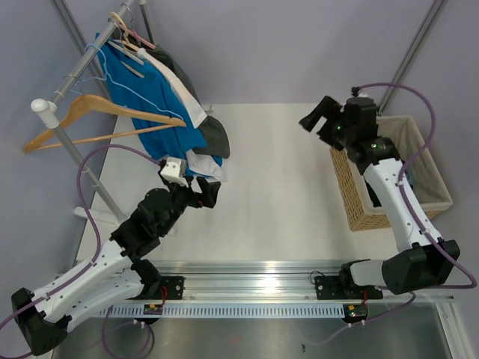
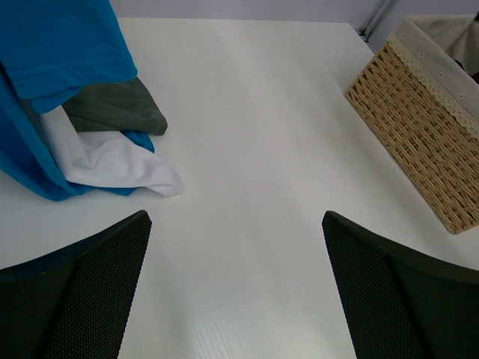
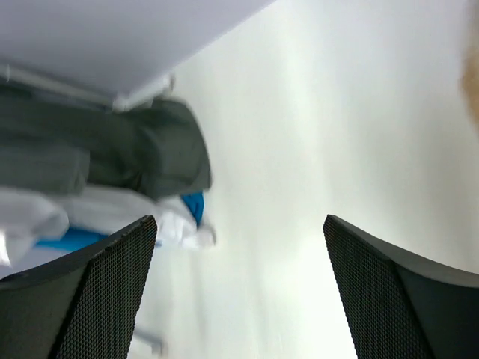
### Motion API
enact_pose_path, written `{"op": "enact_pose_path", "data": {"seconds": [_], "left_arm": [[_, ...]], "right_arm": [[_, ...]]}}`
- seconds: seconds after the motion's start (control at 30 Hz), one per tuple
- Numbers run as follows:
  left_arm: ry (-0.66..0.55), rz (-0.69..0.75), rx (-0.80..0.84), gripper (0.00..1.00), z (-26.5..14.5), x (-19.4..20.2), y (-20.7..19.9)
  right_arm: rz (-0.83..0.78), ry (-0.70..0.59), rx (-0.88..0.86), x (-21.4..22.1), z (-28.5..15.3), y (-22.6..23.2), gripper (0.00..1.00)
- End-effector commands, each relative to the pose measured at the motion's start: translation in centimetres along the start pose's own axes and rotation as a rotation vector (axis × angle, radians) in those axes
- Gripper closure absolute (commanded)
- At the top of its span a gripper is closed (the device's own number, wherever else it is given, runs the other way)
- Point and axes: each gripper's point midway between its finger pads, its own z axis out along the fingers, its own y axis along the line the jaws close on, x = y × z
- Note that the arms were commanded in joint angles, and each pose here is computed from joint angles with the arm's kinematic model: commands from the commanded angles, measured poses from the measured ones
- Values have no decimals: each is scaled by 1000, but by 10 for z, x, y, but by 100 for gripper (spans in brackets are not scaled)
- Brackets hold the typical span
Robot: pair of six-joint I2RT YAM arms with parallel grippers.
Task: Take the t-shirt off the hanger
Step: Place the T-shirt in the bin, then pick up the hanger from the clothesline.
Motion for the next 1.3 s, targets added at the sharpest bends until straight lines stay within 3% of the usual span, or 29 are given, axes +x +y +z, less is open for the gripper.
{"op": "enact_pose_path", "data": {"seconds": [0.0, 0.1, 0.17, 0.2, 0.3, 0.33, 0.4, 0.43, 0.5, 0.57, 0.67, 0.73, 0.87, 1.27], "left_arm": [[-54, -33, 93, 1, -7, -26, -21], [-66, -28, 85, 1, -3, -31, -22], [-64, -33, 37, 1, 5, -35, -18], [-93, -48, 44, 1, 5, -56, -25], [-71, -53, 17, 2, 18, -80, -36], [-111, -69, 29, 2, 13, -117, -46], [-89, -36, 5, 3, 24, -133, -53], [-173, -57, -14, 3, 17, -180, -57], [-174, 0, -99, 3, 30, -195, -52], [-272, 10, -263, 3, 22, -244, -33], [-322, 65, -455, 5, 27, -274, -13], [-313, 108, -562, 6, 40, -277, -1], [-354, 49, -664, 12, 52, -292, 29], [-384, -15, -794, 14, 76, -298, 85]], "right_arm": [[-36, -17, -215, 20, -21, 46, 1], [-121, 57, -325, 78, -29, 63, 1], [-160, 73, -354, 96, -36, 68, 1], [-169, 68, -381, 101, -39, 72, 1], [-103, 133, -562, 128, -60, 96, 2], [-78, 162, -576, 138, -62, 96, 2], [-77, 196, -630, 150, -72, 105, 2], [-76, 202, -635, 152, -73, 105, 2], [-85, 191, -610, 154, -69, 98, 2], [-94, 162, -569, 155, -61, 89, 2], [-71, 132, -541, 157, -47, 83, 2], [-49, 173, -588, 166, -48, 89, 2], [-67, 196, -575, 172, -41, 88, 2], [-93, 199, -610, 171, -52, 95, 2]]}}
